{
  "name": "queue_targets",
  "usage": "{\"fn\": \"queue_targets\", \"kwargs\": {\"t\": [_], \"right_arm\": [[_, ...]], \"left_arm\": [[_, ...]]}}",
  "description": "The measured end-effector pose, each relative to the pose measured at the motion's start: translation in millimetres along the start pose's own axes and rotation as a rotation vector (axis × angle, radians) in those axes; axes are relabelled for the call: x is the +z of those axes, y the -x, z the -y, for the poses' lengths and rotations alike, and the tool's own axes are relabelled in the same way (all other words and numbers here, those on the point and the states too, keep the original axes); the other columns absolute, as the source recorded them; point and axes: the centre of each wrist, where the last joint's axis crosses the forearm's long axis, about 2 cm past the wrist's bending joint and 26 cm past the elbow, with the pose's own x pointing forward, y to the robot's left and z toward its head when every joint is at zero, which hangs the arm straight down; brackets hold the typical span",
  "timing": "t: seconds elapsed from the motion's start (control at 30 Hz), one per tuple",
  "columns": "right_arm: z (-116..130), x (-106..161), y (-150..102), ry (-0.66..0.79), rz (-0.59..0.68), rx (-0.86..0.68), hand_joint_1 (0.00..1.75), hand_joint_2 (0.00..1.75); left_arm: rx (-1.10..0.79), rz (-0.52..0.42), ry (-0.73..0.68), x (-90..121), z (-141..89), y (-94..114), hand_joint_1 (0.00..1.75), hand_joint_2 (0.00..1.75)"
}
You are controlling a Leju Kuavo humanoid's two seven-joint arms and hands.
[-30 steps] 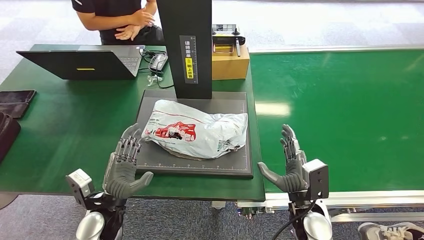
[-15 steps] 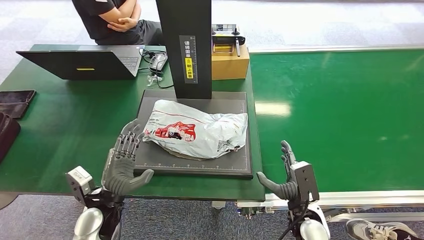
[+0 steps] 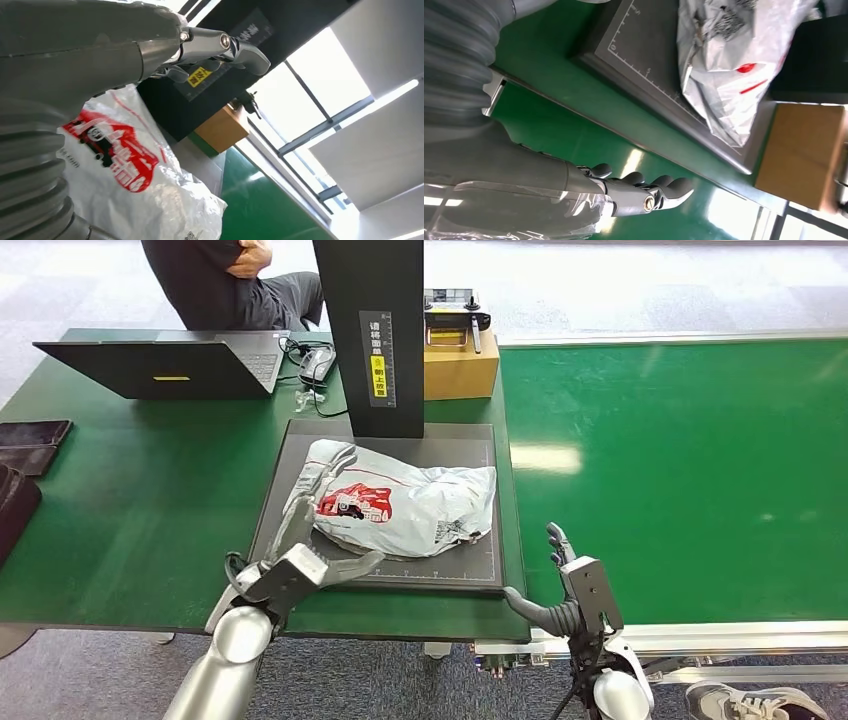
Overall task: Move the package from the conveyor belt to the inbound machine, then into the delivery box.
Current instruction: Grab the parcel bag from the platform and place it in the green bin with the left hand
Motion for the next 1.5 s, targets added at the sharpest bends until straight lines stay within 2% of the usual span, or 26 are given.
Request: {"fn": "queue_targets", "kwargs": {"t": [0.13,0.27,0.63,0.8,0.9,1.07,1.17,1.27,1.4,1.43,1.47,1.5], "right_arm": [[3.1,-6.0,0.3,-0.001,-0.042,0.091,0.0,1.75],[11.1,-9.4,3.6,0.001,-0.07,0.189,0.0,1.75],[21.9,-10.4,10.1,0.001,-0.094,0.268,0.0,1.75],[39.7,-8.4,14.6,0.01,-0.104,0.361,0.0,1.75],[51.2,-6.8,15.9,0.016,-0.106,0.404,0.0,1.75],[62.5,-1.9,12.5,0.07,-0.095,0.484,0.0,1.75],[65.0,1.5,4.6,0.127,-0.028,0.516,0.0,1.75],[66.9,3.7,-7.4,0.178,0.085,0.51,0.0,1.75],[69.4,10.2,-24.8,0.246,0.233,0.481,0.0,1.75],[69.5,12.9,-28.1,0.258,0.259,0.477,0.0,1.75],[69.5,15.7,-30.7,0.267,0.278,0.475,0.0,1.75],[69.4,18.0,-32.8,0.274,0.292,0.473,0.0,1.75]], "left_arm": [[-0.073,0.031,0.051,-22.5,2.9,-1.2,0.0,1.75],[-0.093,0.038,0.093,-35.2,4.5,1.4,0.0,1.75],[-0.099,0.028,0.137,-40.7,8.3,7.1,0.0,1.75],[-0.121,0.006,0.168,-40.3,9.4,14.3,0.0,1.75],[-0.185,-0.087,0.235,-40.9,10.3,22.1,0.0,1.75],[-0.334,-0.352,0.33,-43.8,7.2,38.8,0.0,1.75],[-0.399,-0.483,0.365,-43.4,3.9,48.3,0.0,1.75],[-0.454,-0.564,0.378,-44.7,0.3,53.3,0.0,1.75],[-0.531,-0.609,0.332,-43.9,-5.7,59.2,0.0,1.75],[-0.55,-0.615,0.309,-42.0,-7.3,61.4,0.07,1.75],[-0.565,-0.62,0.284,-39.6,-9.4,63.9,0.4,1.75],[-0.574,-0.627,0.26,-36.9,-12.0,66.8,0.84,1.75]]}}
